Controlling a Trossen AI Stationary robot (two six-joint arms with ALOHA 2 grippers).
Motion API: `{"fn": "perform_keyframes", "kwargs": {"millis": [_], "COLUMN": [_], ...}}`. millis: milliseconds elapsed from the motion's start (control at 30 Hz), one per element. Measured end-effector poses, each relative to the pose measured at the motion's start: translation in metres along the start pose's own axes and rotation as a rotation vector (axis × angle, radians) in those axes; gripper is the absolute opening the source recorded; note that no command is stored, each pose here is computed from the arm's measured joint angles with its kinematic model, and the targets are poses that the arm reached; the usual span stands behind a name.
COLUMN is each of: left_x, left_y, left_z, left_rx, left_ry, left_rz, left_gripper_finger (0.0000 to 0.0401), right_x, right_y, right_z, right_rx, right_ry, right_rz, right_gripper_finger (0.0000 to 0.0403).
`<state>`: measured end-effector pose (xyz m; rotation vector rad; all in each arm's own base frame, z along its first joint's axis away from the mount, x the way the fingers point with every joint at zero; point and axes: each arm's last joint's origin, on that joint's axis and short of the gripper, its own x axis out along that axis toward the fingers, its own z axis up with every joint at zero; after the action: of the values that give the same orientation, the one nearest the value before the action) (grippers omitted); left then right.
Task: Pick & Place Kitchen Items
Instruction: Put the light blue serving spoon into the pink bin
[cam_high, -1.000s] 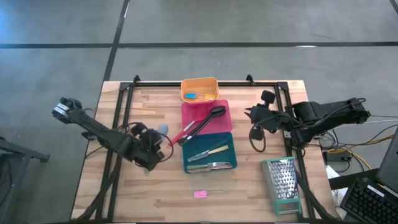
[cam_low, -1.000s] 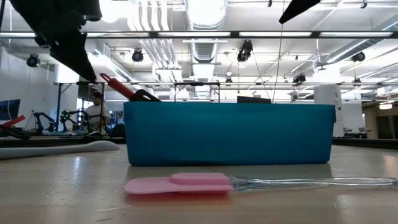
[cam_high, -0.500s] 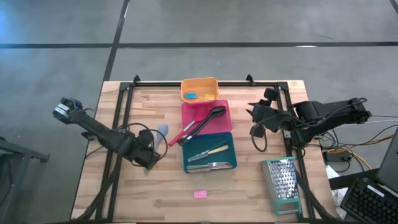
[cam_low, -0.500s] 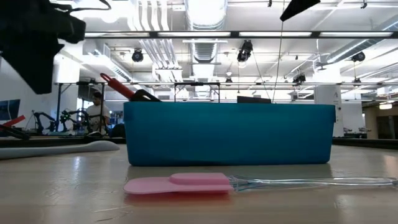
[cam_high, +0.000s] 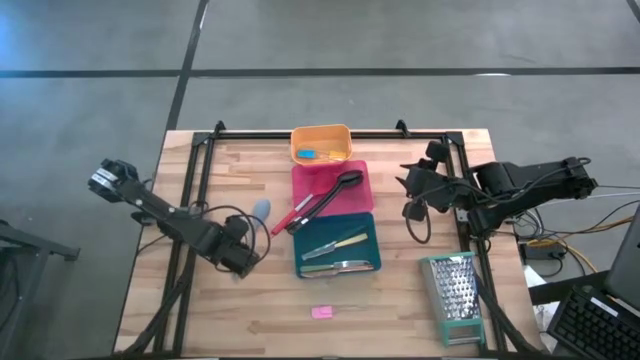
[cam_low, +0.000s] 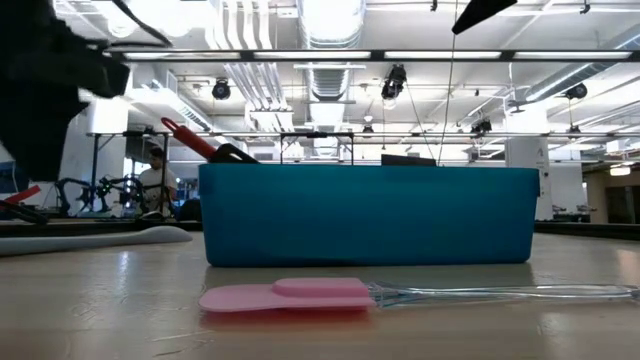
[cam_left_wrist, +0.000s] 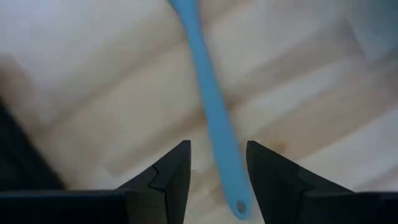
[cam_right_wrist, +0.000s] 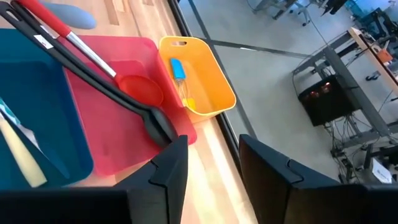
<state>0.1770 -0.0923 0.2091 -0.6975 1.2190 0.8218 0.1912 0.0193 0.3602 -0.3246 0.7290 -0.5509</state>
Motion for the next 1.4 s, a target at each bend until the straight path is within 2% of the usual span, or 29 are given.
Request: {"fn": "perform_keyframes", "kwargs": {"millis": [167,467,667,933,1033,1267,1400], "left_x": [0.016,0.035,0.043,0.056,0.053,0.025,0.021], "left_y": [-0.006,0.002,-0.002,-0.004,-0.007,-0.024,-0.023], "left_z": [-0.008,-0.018,-0.023,-0.027,-0.026,-0.02,-0.019], "left_rx": [-0.008,-0.077,-0.095,-0.111,-0.064,0.011,0.019], "left_ry": [0.079,0.113,0.117,0.132,0.131,0.102,0.097], "left_rz": [-0.112,-0.11,-0.201,-0.129,-0.139,-0.258,-0.216], "left_gripper_finger": [0.0158,0.0158,0.0158,0.0158,0.0158,0.0158,0.0158], "right_x": [0.0,0.002,0.003,0.005,0.006,0.006,0.005], "right_y": [0.0,0.002,0.002,0.005,0.005,0.005,0.005], "right_z": [0.0,-0.002,-0.003,-0.006,-0.007,-0.007,-0.007], "right_rx": [0.0,-0.003,-0.008,-0.018,-0.02,-0.021,-0.021], "right_ry": [0.001,0.008,0.012,0.023,0.024,0.024,0.023], "right_rz": [0.0,0.002,0.002,0.001,0.001,0.001,0.001], "right_gripper_finger": [0.0147,0.0156,0.0155,0.0128,0.0118,0.0097,0.0087]}}
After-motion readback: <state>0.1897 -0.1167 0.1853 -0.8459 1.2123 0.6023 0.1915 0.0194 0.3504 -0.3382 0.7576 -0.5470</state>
